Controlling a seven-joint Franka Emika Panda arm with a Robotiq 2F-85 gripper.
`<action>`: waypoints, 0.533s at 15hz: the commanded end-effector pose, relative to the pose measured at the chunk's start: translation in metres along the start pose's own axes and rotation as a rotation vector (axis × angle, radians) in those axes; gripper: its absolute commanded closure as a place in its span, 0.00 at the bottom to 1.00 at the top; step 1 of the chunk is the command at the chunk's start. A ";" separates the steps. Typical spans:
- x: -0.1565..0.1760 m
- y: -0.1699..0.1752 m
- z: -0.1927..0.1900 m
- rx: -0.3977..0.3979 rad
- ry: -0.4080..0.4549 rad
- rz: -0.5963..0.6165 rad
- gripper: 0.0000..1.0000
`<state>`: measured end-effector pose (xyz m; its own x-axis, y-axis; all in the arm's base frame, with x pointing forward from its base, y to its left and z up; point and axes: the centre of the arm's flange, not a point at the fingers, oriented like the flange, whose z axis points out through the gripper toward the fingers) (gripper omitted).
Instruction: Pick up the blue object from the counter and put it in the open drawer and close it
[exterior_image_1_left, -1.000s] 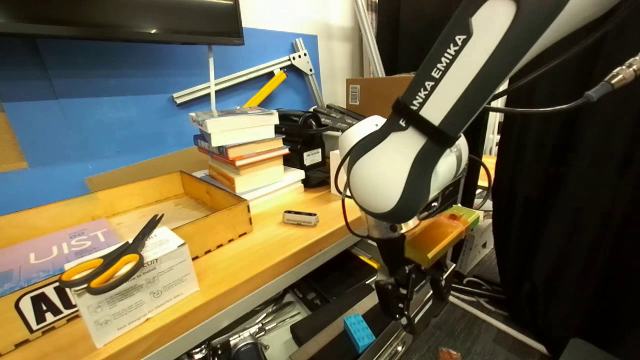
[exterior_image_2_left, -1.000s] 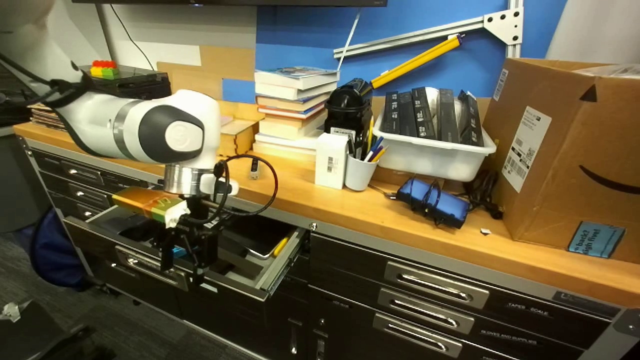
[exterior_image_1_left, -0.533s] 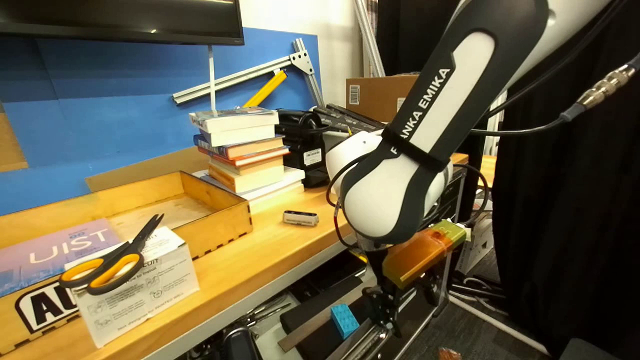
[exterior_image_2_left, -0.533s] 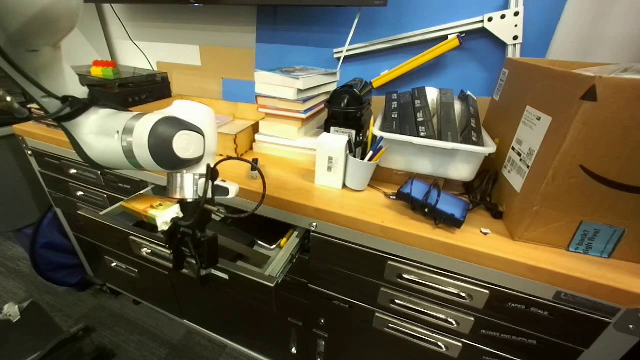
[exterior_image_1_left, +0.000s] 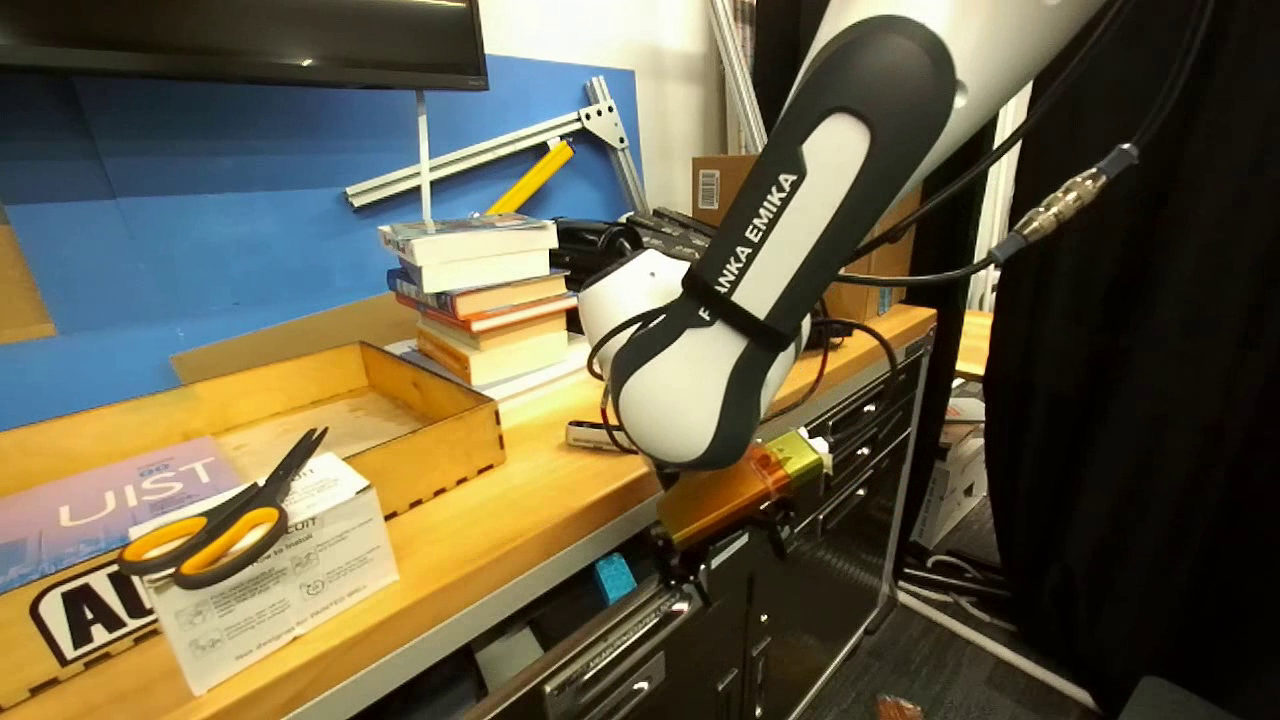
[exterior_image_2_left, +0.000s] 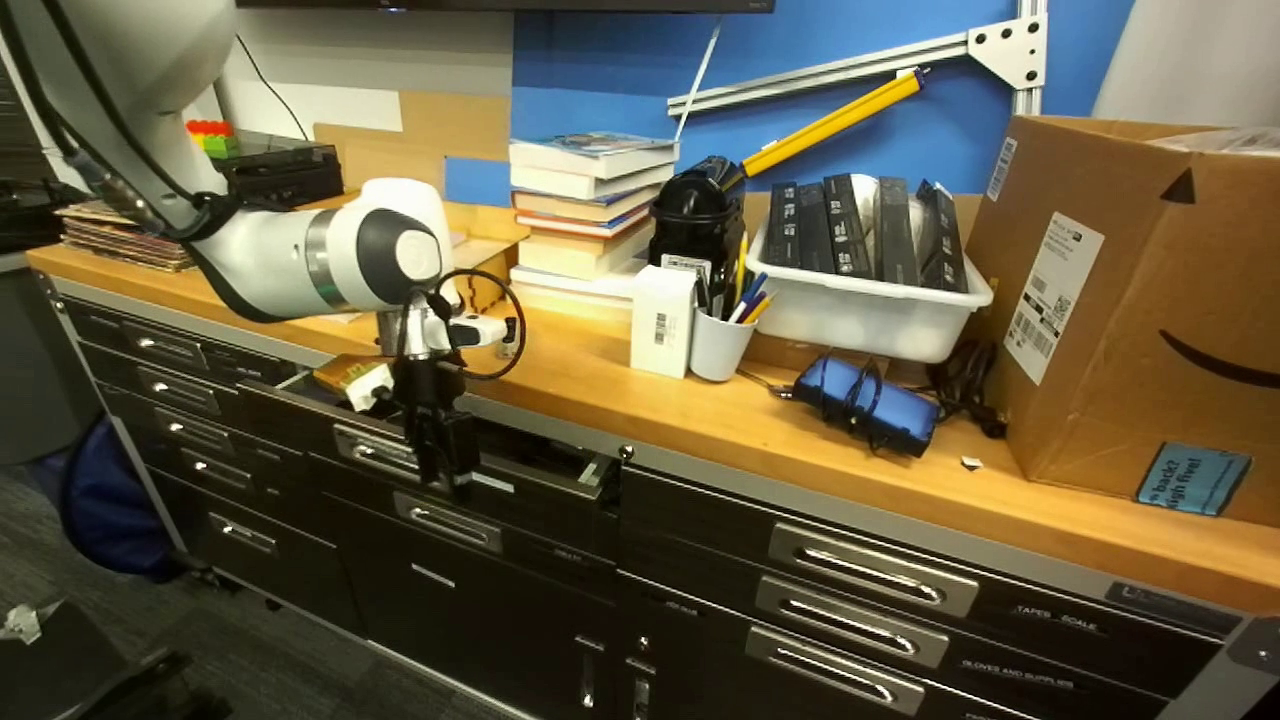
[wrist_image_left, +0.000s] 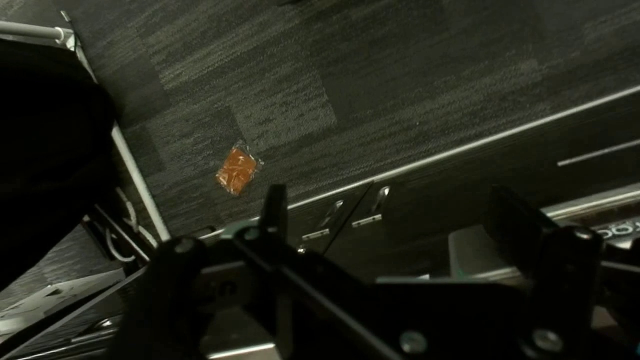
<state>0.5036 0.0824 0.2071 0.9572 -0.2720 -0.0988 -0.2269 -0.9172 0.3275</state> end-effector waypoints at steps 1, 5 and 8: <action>0.037 -0.020 -0.011 -0.010 0.086 0.113 0.00; 0.030 -0.006 -0.020 -0.001 0.122 0.186 0.00; 0.012 0.018 -0.028 0.019 0.136 0.244 0.00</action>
<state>0.5351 0.0810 0.2133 0.9125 -0.4070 0.0398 -0.3959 -0.8548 0.3354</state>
